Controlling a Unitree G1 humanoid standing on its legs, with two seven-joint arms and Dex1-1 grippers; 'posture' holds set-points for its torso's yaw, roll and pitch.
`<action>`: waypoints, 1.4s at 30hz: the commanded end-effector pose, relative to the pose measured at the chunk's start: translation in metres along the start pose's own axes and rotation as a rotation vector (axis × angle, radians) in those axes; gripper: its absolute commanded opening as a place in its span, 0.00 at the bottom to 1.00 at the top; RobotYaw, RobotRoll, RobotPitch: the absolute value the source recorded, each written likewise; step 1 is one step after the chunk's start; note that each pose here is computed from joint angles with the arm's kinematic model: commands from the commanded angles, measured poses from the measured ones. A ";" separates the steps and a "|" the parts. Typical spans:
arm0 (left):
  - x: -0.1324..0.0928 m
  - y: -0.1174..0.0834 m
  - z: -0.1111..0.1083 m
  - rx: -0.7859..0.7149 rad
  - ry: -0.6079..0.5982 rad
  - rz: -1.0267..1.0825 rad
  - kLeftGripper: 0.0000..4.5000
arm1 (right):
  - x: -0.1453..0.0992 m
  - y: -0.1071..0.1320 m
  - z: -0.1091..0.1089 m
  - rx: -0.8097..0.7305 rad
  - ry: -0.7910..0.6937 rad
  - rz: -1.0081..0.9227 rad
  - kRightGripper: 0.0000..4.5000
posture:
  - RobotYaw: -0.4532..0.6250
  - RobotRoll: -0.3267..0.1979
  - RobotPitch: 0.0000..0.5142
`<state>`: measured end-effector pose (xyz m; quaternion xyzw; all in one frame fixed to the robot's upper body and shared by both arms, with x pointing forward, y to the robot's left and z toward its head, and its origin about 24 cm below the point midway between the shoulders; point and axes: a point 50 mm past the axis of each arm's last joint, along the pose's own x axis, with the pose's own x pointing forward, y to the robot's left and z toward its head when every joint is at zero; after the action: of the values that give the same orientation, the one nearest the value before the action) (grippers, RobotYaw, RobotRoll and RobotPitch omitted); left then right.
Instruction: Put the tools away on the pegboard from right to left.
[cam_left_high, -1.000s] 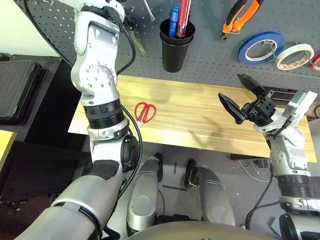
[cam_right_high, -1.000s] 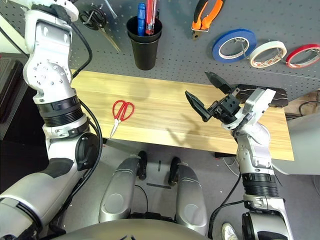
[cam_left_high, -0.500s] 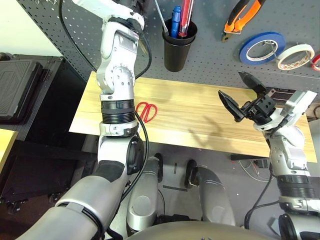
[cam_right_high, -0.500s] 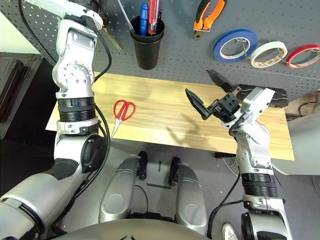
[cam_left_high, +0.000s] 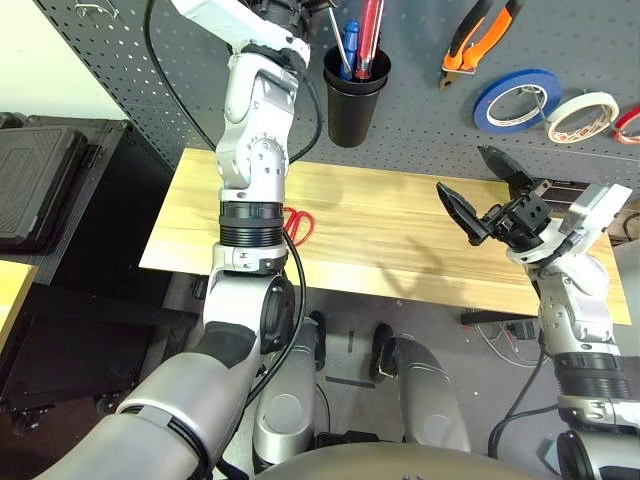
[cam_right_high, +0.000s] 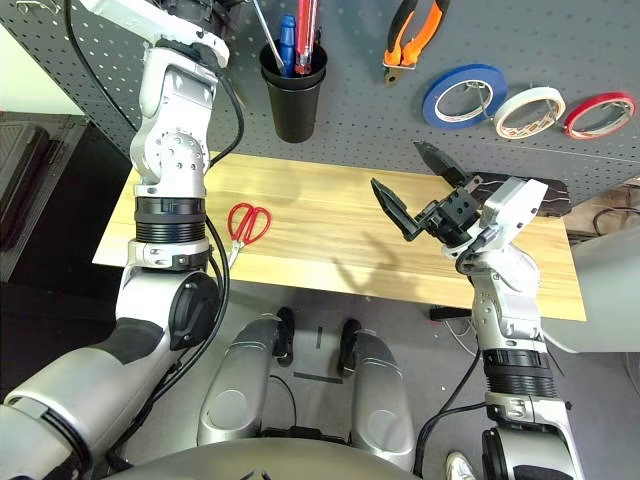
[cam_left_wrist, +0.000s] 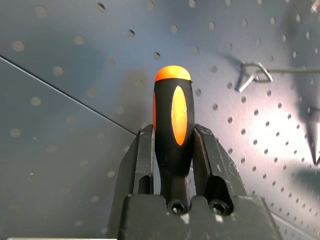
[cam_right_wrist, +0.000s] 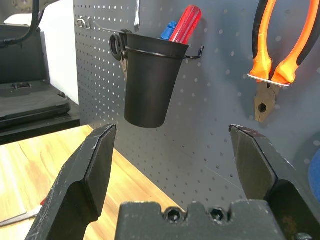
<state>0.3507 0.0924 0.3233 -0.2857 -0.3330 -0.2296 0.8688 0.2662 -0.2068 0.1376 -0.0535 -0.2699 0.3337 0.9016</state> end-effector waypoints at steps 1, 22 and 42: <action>-0.003 -0.006 -0.009 0.056 0.027 -0.038 0.21 | -0.002 0.002 -0.001 -0.007 0.004 0.005 1.00 | 0.52 0.62 0.49; -0.023 -0.007 -0.010 0.244 0.040 -0.103 0.99 | 0.002 0.008 -0.005 0.020 0.007 0.025 1.00 | 0.54 0.62 0.47; -0.189 0.045 -0.008 0.388 0.685 0.051 0.99 | -0.005 0.020 -0.048 0.117 0.539 0.215 1.00 | 0.65 0.62 0.56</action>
<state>0.2572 0.1631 0.1704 -0.0347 -0.0569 -0.2114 0.9751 0.2807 -0.1888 0.0978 -0.1113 -0.0208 0.4099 0.9051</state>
